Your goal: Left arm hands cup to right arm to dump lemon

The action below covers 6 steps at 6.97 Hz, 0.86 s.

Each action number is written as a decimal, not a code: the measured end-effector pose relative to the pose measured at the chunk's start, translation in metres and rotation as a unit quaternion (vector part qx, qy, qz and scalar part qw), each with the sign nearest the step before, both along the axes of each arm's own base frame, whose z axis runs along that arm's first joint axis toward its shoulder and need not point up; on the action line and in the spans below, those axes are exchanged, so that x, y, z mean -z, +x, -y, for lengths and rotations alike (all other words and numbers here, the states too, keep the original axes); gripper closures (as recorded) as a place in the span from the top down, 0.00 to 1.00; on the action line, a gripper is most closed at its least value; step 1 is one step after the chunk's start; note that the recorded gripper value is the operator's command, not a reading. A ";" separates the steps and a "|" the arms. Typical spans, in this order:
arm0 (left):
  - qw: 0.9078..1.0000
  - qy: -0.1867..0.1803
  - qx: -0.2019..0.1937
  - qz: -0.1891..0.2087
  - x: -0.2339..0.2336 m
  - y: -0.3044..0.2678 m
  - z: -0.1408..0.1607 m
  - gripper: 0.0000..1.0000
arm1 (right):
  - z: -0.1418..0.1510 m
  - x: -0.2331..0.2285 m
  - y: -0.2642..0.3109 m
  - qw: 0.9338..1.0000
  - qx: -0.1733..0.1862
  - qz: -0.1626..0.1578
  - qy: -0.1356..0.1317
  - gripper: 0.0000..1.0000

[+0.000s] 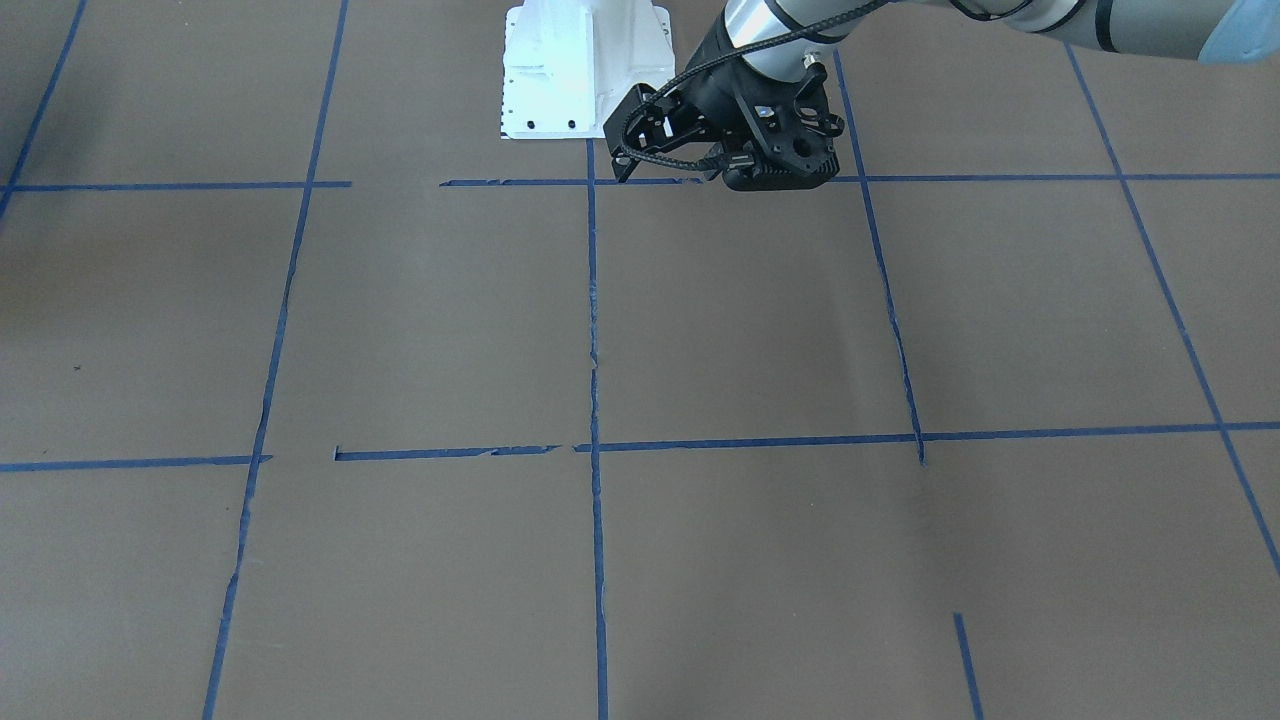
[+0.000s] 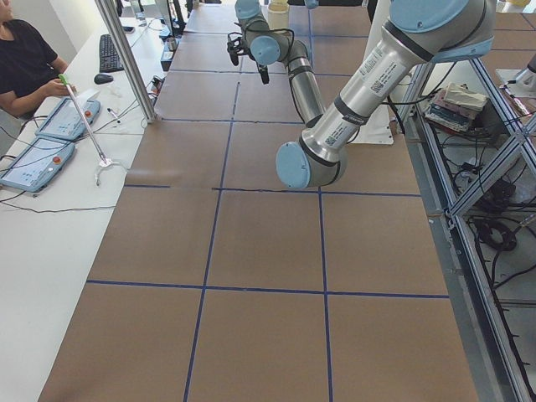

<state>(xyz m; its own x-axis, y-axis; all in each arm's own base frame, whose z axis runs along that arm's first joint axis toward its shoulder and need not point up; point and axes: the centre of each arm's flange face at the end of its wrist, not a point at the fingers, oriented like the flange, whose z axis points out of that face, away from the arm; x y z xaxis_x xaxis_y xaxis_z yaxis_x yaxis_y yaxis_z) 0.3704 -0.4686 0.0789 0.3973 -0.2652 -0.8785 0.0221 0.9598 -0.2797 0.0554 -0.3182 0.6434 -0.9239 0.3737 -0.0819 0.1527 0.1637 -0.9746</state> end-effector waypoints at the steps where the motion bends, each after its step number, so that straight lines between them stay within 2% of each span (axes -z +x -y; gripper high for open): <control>1: 1.000 0.000 0.000 0.000 0.000 0.000 0.000 1.00 | 0.016 0.020 -0.004 1.000 -0.004 -0.023 -0.003 0.03; 3: 1.000 0.000 0.001 0.001 -0.001 0.001 0.001 1.00 | 0.067 0.083 -0.023 0.998 -0.002 -0.068 -0.005 0.03; 4: 1.000 0.001 0.003 0.003 -0.002 0.001 0.002 1.00 | 0.095 0.115 -0.046 0.993 0.001 -0.118 0.009 0.03; 5: 1.000 0.002 0.005 0.004 -0.002 0.001 0.003 1.00 | 0.120 0.140 -0.081 0.981 -0.003 -0.189 0.035 0.02; 6: 1.000 0.002 0.006 0.005 -0.003 0.001 0.003 1.00 | 0.141 0.163 -0.128 0.962 -0.011 -0.265 0.061 0.02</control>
